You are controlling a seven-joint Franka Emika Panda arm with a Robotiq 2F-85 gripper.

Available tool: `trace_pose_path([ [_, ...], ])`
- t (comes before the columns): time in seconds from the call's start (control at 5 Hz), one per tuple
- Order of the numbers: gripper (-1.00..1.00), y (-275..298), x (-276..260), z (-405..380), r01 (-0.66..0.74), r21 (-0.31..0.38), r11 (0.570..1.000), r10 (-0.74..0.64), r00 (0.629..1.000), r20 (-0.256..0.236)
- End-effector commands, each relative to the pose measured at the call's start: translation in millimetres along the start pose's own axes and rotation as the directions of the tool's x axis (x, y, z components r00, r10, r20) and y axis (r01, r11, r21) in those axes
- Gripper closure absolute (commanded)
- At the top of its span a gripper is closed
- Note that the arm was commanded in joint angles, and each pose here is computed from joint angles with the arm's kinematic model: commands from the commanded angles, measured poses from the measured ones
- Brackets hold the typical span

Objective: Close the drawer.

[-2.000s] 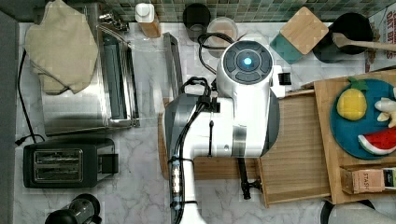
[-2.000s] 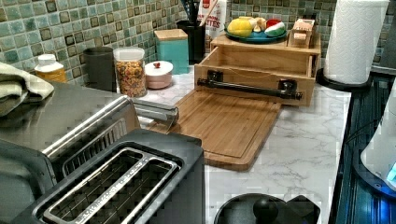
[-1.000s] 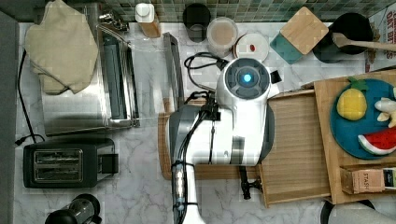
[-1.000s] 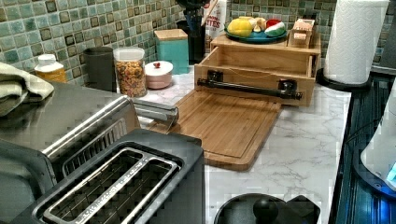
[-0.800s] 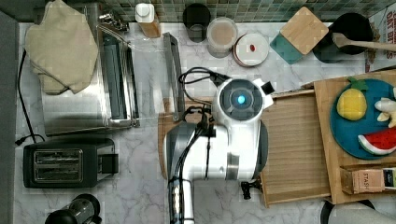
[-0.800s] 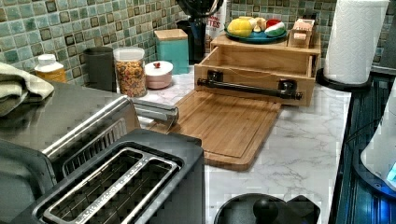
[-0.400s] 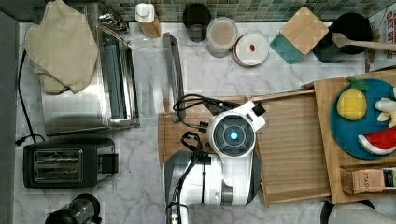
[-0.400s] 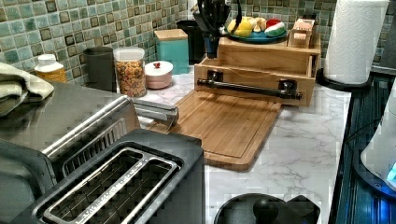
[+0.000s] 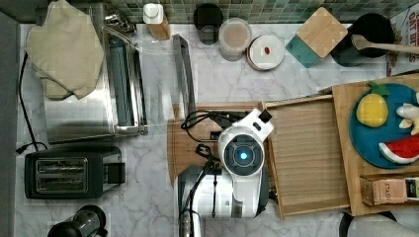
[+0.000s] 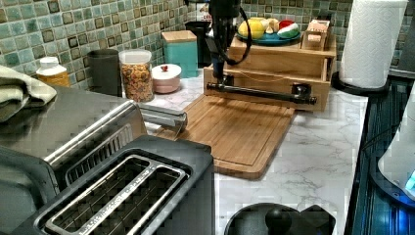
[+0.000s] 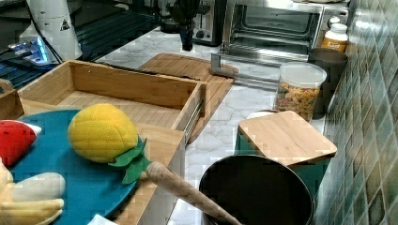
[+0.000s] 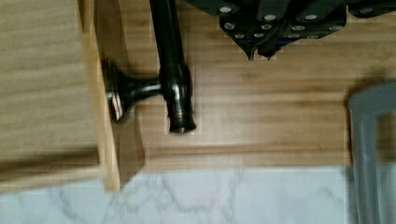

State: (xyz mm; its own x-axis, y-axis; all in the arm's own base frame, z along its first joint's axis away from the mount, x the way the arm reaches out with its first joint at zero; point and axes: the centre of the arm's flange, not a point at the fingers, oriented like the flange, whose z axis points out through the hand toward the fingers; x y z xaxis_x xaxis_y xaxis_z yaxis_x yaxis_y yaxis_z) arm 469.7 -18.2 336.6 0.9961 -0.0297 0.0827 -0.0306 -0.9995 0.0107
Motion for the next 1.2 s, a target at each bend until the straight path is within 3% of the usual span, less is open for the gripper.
trace_pose_path([
  [0.2,1.0,-35,-49,53,0.076,0.014,0.997,-0.077,0.988,0.134],
  [0.6,1.0,-6,-46,67,0.16,-0.046,0.986,-0.157,0.985,0.065],
  [1.0,1.0,18,-28,79,0.119,-0.128,0.985,-0.11,0.991,0.075],
  [1.2,1.0,32,-26,76,0.082,-0.151,0.985,-0.074,0.996,0.058],
])
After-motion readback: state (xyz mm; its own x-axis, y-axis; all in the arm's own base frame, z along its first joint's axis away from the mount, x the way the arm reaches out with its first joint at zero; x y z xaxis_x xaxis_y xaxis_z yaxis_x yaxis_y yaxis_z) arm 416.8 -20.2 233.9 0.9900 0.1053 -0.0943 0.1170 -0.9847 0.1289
